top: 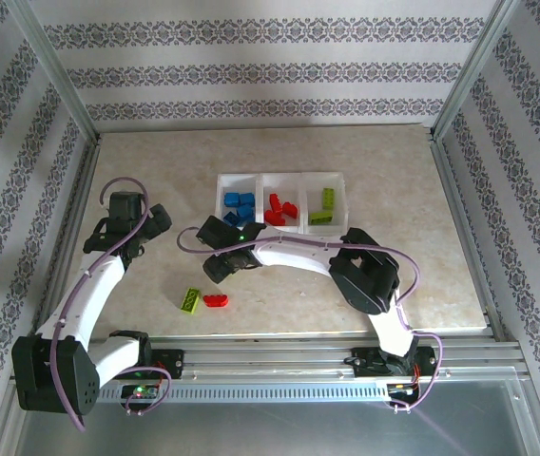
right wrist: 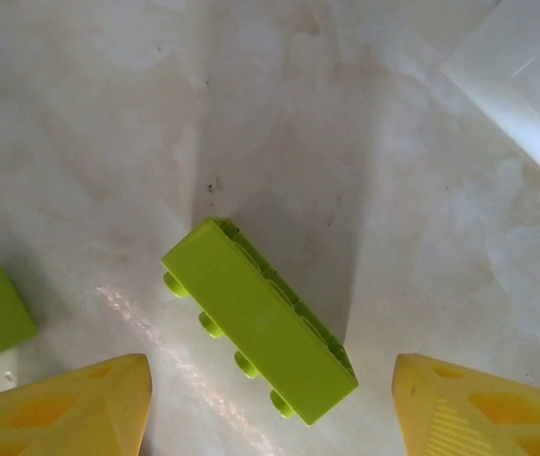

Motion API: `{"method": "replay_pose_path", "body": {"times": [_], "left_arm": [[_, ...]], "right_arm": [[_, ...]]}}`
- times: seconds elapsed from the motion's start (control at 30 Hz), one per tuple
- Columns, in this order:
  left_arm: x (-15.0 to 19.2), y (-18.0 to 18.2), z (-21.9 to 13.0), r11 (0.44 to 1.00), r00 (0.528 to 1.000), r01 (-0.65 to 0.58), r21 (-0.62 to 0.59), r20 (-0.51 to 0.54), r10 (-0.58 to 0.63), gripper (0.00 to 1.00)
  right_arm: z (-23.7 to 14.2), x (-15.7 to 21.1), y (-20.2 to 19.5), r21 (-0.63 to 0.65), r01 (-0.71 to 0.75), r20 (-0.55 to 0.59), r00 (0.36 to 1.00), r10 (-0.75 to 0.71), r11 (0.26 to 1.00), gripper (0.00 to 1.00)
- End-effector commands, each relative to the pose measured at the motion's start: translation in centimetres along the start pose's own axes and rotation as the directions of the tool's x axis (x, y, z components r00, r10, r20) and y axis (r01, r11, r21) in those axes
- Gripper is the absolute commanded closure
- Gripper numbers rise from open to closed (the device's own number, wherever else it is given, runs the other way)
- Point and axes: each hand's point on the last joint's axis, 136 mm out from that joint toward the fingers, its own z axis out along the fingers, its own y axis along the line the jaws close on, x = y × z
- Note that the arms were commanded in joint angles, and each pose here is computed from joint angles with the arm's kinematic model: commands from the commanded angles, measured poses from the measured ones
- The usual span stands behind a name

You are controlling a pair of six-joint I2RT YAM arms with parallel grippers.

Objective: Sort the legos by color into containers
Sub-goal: Pick up the lego from the center of the table.

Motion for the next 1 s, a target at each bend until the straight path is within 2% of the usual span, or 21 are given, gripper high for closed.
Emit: {"method": "replay_pose_path", "body": {"times": [0.0,0.47,0.67,0.83,0.97], "left_arm": [[0.7,0.8,0.2,1.0,0.999,0.018,-0.015,-0.03,-0.019,0.0],[0.7,0.6,0.1,1.0,0.999,0.027,0.002,-0.032,-0.027,0.0],[0.8,0.5,0.3,0.999,0.999,0.032,0.007,-0.036,-0.032,0.0],[0.8,0.5,0.3,1.0,0.999,0.027,0.01,-0.04,-0.027,0.0],[0.7,0.4,0.2,1.0,0.999,0.014,0.016,-0.038,-0.013,0.0]], "right_arm": [[0.7,0.3,0.5,-0.015,0.036,-0.037,0.999,-0.036,0.999,0.32],[3.1,0.8,1.0,-0.038,0.036,-0.083,0.996,-0.039,0.999,0.38],[3.8,1.0,1.0,-0.045,0.024,-0.094,0.995,-0.028,0.999,0.5],[3.5,0.8,0.6,-0.046,0.0,-0.087,0.996,-0.004,0.999,0.68],[2.2,0.3,-0.3,-0.042,-0.045,-0.048,0.998,0.043,0.998,0.74]]}}
